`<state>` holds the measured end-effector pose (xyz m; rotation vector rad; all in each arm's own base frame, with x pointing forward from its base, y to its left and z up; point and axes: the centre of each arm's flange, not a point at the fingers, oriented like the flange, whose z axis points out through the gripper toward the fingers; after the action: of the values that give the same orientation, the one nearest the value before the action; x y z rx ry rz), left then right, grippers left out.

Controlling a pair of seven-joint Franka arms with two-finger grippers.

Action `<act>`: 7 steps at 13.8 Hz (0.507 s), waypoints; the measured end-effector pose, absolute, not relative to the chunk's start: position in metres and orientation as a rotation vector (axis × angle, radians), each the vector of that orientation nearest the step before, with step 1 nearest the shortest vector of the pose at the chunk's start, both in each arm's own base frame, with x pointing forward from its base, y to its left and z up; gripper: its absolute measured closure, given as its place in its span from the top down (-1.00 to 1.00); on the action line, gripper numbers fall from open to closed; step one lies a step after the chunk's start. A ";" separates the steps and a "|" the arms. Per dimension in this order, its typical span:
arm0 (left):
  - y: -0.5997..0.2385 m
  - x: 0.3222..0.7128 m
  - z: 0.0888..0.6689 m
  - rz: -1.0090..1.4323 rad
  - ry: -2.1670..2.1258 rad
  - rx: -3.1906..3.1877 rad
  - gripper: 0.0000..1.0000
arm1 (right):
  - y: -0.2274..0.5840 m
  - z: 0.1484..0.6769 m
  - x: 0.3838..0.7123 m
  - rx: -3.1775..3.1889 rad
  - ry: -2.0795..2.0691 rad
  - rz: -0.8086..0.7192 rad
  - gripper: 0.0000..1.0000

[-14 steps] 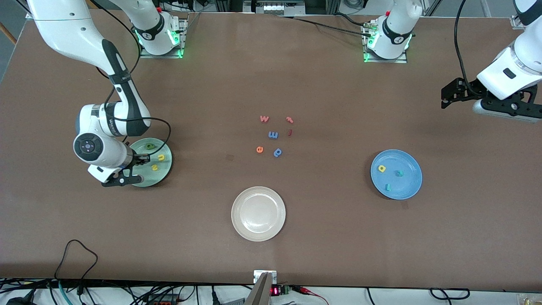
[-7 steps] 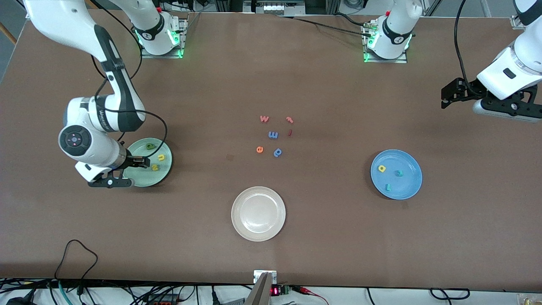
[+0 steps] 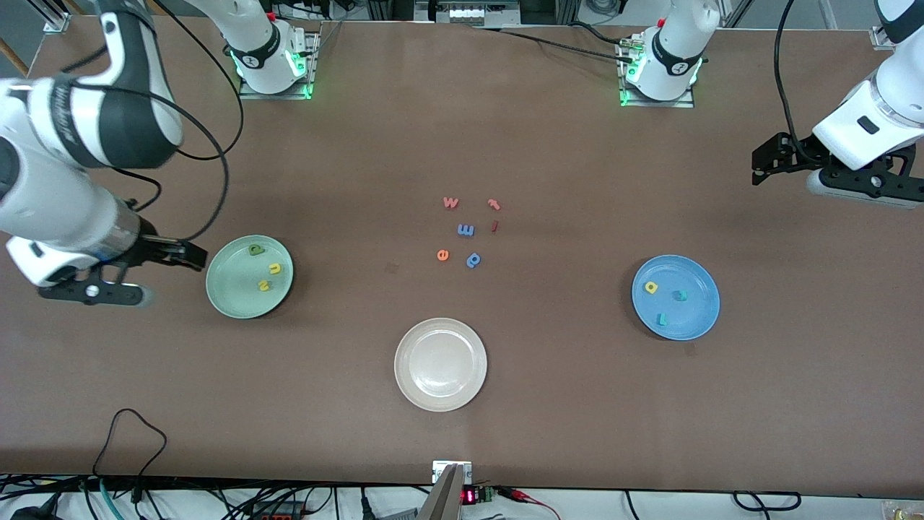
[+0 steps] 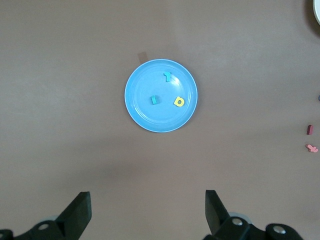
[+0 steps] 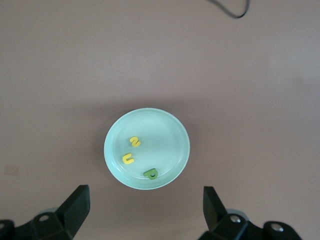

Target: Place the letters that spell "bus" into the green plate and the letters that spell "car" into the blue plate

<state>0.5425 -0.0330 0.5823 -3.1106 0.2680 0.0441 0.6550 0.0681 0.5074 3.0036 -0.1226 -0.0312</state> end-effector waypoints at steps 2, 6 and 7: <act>-0.034 0.543 0.582 0.044 0.270 -3.110 1.00 | 0.041 0.537 0.657 3.008 -0.197 0.032 1.00; -0.034 0.542 0.582 0.044 0.272 -3.110 1.00 | -0.051 0.596 0.638 3.116 -0.204 0.072 1.00; -0.034 0.542 0.582 0.045 0.272 -3.110 1.00 | -0.076 0.605 0.629 3.149 -0.189 0.079 1.00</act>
<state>0.5424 -0.0343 0.5823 -3.1102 0.2718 0.0445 0.6288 -0.0758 0.6047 3.1486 -0.1888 0.0787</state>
